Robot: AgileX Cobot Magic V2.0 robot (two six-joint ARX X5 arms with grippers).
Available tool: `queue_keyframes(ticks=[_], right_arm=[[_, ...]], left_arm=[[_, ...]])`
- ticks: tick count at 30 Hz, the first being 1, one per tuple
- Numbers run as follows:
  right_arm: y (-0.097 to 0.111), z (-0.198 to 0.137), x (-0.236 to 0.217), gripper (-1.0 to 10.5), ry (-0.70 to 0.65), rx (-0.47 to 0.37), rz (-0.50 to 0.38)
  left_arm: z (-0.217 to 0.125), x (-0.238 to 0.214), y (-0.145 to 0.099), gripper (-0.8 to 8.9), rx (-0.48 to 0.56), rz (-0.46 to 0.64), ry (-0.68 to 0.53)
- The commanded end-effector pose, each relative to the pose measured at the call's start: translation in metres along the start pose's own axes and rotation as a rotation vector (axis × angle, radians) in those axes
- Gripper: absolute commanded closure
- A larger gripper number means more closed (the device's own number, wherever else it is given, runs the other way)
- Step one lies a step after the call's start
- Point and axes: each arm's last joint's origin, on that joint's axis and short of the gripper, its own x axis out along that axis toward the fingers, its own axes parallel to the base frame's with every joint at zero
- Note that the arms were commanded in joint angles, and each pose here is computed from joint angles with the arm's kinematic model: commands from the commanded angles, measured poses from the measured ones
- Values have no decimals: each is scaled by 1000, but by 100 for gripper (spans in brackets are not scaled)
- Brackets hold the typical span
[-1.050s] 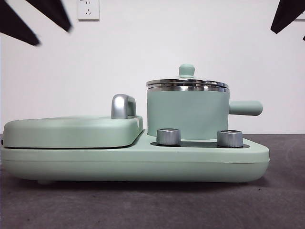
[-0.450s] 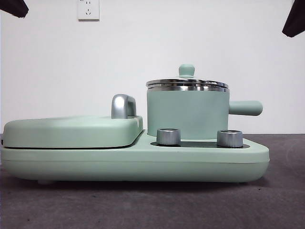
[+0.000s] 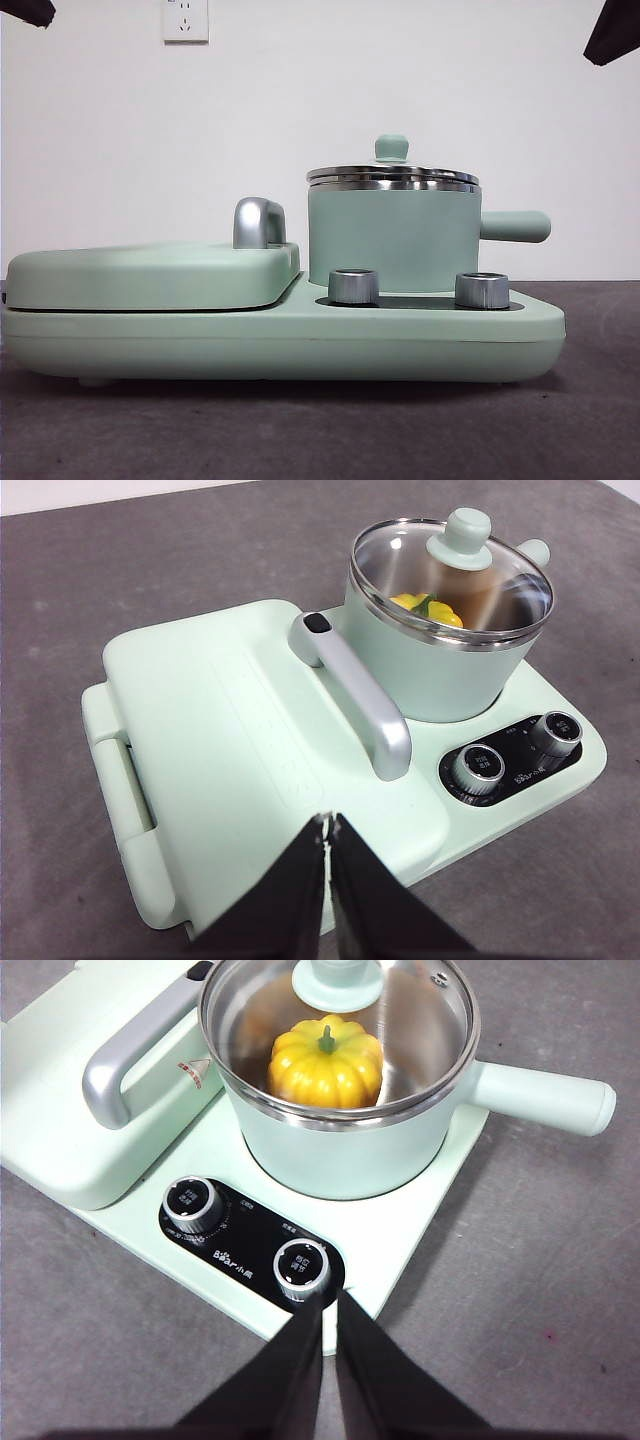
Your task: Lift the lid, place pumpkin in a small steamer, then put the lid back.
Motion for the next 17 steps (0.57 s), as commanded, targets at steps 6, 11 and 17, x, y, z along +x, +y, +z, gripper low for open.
queue_keyframes(ticks=[6,11,17], right_arm=[[1,2,1,927,-7,2,6],[1,2,1,927,-7,2,6],[1,2,1,927,-7,2,6]], left_arm=[[-25,1,22,807,60,132,-110],[-75,11,49,807,-10,228,-270],[-116,17,71,806,-86,421,-339]])
